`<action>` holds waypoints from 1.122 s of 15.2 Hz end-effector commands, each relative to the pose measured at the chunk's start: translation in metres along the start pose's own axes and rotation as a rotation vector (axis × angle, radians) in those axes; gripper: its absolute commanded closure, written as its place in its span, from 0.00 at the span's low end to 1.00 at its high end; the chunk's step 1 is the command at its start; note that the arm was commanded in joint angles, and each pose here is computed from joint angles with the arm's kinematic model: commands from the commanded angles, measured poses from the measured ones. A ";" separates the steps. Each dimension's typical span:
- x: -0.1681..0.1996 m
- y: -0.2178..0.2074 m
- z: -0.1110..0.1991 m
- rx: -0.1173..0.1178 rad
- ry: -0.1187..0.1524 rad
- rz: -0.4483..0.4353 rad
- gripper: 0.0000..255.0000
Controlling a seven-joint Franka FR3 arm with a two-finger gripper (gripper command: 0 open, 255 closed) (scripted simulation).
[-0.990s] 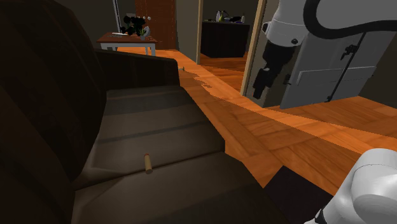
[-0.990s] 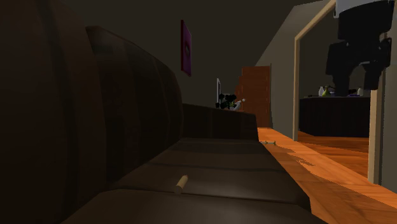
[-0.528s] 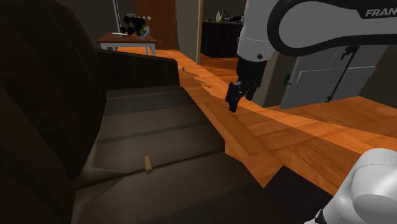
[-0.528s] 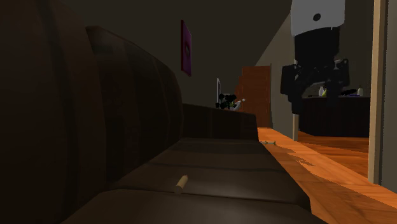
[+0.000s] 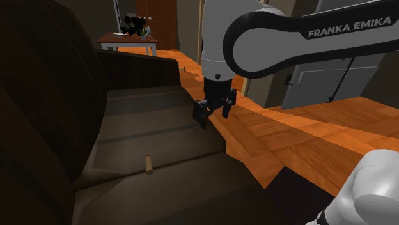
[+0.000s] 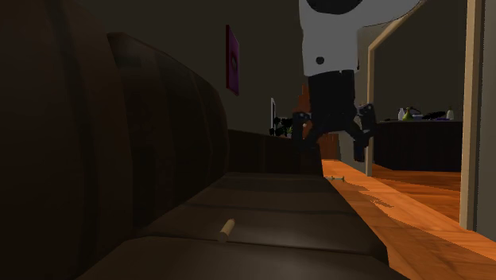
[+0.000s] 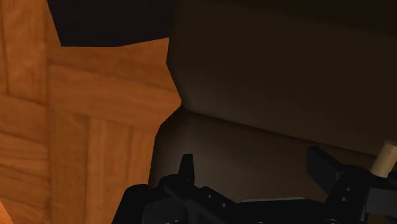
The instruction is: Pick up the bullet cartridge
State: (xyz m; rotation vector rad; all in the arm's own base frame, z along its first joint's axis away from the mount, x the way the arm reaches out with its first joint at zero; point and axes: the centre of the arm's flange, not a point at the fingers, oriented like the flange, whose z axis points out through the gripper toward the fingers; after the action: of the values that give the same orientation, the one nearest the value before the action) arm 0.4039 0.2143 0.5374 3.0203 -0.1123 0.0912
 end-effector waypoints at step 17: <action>0.113 -0.192 0.093 0.036 -0.137 0.251 0.00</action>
State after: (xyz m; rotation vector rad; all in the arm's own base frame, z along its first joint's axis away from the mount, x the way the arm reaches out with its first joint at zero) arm 0.5271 0.3757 0.4381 3.0336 -0.4800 -0.0822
